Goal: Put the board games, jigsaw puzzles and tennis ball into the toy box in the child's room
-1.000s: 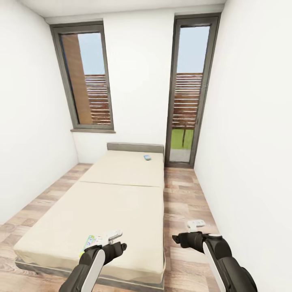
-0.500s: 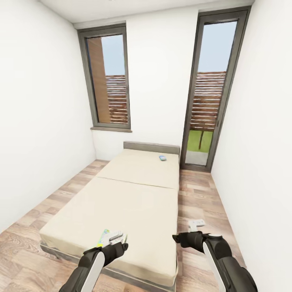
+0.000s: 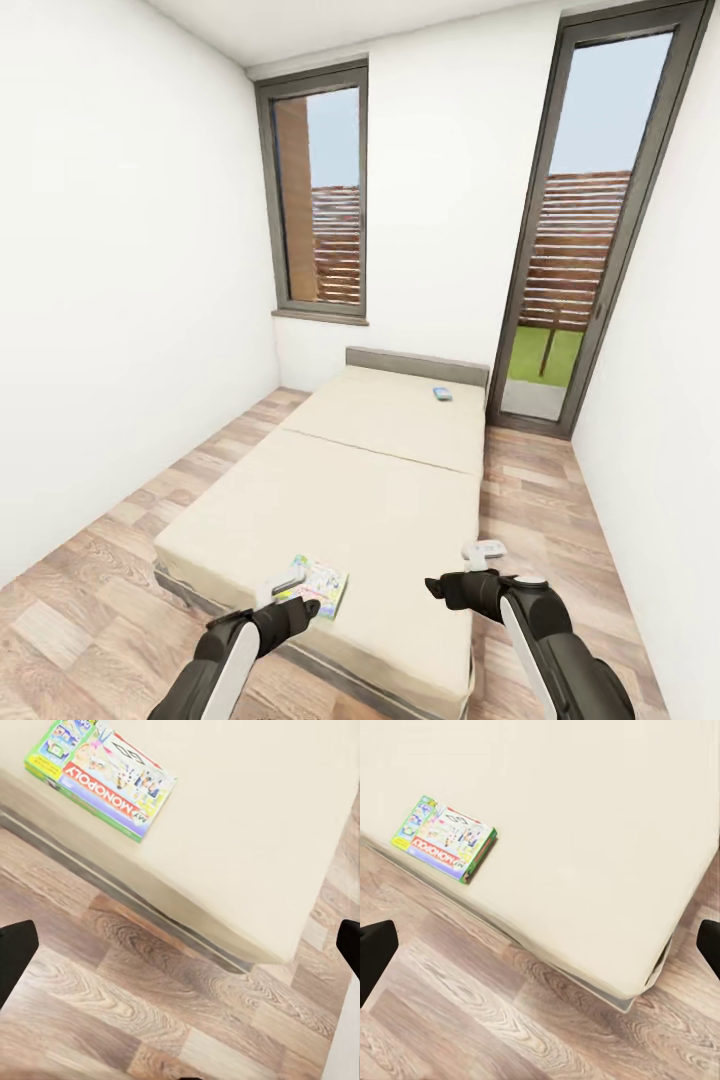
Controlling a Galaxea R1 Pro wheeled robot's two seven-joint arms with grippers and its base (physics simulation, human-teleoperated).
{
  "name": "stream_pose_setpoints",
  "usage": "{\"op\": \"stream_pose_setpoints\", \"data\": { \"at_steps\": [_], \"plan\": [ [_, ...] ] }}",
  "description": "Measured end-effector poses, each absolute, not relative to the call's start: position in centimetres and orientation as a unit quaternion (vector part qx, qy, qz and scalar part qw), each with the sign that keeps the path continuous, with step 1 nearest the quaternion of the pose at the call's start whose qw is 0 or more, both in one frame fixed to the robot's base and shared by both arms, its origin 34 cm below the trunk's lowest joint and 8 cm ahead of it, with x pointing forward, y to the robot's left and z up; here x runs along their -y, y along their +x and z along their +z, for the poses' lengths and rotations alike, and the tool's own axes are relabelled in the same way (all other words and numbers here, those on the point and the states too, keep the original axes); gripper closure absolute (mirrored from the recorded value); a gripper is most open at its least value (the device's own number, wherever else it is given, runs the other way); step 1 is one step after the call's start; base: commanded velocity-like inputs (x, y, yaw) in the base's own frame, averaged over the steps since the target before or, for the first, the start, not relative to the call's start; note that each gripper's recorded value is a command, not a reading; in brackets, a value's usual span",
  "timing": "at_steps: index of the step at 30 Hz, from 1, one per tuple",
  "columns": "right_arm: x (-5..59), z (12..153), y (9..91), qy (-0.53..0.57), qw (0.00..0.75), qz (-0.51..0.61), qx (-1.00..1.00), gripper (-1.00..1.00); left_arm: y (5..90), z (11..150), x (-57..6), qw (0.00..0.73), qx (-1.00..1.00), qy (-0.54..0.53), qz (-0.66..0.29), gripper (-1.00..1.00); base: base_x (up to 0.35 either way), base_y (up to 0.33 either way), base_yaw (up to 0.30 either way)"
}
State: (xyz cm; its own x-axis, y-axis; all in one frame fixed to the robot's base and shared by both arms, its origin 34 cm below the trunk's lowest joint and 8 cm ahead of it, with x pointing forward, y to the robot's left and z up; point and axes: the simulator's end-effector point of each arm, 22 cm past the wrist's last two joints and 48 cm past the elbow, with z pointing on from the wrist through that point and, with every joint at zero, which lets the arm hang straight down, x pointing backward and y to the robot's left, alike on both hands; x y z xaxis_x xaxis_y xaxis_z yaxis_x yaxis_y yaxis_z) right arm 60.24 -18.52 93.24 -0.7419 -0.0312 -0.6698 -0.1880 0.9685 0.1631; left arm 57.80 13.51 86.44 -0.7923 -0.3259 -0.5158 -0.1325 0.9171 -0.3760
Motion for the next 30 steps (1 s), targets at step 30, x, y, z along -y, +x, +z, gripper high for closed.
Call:
{"op": "stream_pose_setpoints", "data": {
  "at_steps": [30],
  "plan": [
    [18.63, 93.13, 60.19, -0.061, 0.354, 0.107, -0.927, -1.0, 57.53, 86.11, -13.78, 0.297, -0.934, -0.12, -0.16, -1.0, 0.0, 0.0, 0.297]
  ]
}}
